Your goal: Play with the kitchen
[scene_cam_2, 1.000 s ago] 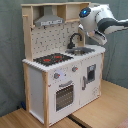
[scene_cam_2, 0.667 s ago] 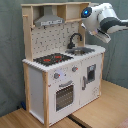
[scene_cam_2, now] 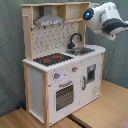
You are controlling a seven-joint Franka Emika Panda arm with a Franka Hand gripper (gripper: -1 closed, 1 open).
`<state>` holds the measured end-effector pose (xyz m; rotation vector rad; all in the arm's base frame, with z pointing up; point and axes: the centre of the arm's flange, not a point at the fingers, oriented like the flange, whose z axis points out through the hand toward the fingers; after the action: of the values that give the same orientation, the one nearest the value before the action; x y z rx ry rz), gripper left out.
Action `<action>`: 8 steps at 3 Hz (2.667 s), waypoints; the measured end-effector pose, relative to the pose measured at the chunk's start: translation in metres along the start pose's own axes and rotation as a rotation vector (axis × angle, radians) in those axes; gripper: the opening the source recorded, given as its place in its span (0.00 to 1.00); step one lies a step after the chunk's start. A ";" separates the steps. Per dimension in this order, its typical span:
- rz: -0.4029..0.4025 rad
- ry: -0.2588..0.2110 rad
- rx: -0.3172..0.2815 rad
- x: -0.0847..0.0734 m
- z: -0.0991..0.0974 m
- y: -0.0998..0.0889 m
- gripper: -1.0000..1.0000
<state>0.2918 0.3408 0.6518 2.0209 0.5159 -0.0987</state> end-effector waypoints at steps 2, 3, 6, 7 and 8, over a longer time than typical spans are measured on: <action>0.086 -0.098 -0.139 -0.019 0.002 0.016 1.00; 0.137 -0.135 -0.206 -0.025 0.002 0.029 1.00; 0.134 -0.132 -0.201 -0.024 0.002 0.028 1.00; 0.074 -0.104 -0.236 -0.008 -0.004 -0.001 1.00; -0.014 -0.073 -0.288 0.004 -0.012 -0.045 1.00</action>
<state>0.2761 0.3710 0.6194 1.7268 0.4696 -0.1002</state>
